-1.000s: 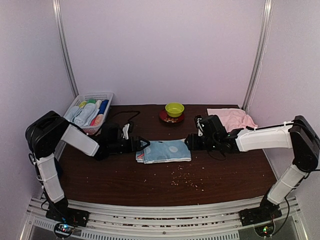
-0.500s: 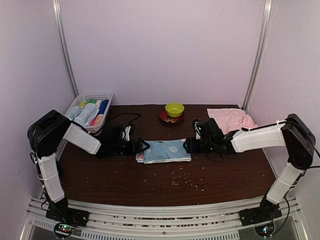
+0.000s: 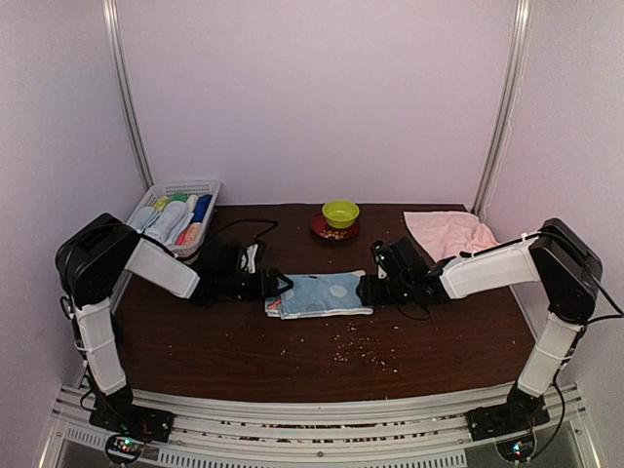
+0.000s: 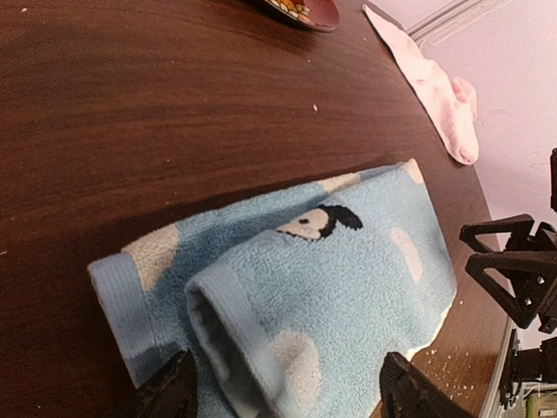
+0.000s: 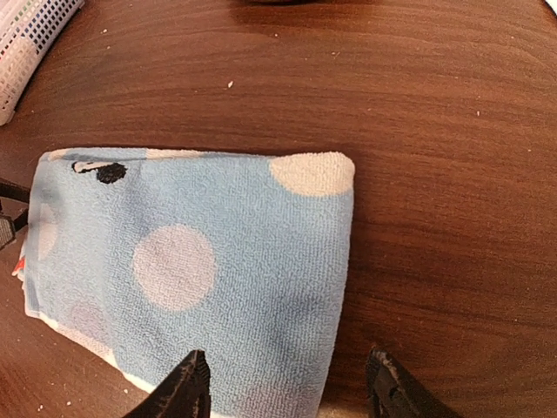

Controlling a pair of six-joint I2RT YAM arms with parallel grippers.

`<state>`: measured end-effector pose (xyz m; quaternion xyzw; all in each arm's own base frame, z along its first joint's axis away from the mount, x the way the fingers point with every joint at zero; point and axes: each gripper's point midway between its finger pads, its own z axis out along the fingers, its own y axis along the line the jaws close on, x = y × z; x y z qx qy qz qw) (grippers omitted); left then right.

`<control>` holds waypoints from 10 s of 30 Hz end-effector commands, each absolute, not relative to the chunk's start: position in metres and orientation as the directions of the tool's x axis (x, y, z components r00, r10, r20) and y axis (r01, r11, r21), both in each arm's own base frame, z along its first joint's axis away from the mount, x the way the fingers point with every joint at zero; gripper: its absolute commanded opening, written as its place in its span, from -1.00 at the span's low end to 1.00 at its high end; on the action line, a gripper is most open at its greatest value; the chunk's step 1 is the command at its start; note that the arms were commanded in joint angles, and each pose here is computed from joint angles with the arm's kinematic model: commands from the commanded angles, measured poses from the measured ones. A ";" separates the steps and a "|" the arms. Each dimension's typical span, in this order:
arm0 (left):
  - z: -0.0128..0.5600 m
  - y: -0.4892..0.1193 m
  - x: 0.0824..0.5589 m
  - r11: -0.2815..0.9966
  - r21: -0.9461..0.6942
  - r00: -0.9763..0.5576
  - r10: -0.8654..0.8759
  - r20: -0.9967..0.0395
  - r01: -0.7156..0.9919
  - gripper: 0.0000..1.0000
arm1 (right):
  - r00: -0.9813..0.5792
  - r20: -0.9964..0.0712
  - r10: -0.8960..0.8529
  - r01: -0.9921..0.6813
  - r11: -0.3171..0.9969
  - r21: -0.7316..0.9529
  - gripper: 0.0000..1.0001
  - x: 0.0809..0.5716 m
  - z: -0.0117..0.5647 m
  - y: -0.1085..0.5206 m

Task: Roll the towels
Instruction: Adjust the towel at the center of the board, then rotate the towel at the center of the board, then move the towel to the center of the board.

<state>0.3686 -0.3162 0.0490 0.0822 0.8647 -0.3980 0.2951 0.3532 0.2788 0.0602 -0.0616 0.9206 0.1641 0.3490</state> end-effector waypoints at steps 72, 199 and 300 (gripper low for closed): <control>0.084 -0.300 0.405 0.828 -0.387 -0.767 0.079 -0.637 0.407 -0.92 | -0.748 -0.664 -0.021 -0.212 0.955 0.209 0.26 0.362 0.048 0.280; 0.101 -0.196 0.326 0.976 0.043 -0.545 0.156 -0.824 0.213 0.96 | -0.530 -0.603 -0.597 -0.483 0.797 -0.364 1.00 0.287 0.121 0.357; 0.057 -0.332 0.270 0.139 0.756 0.329 0.839 -0.434 0.640 0.79 | -0.645 -0.724 -0.242 -0.311 0.950 -0.040 1.00 0.448 0.081 0.333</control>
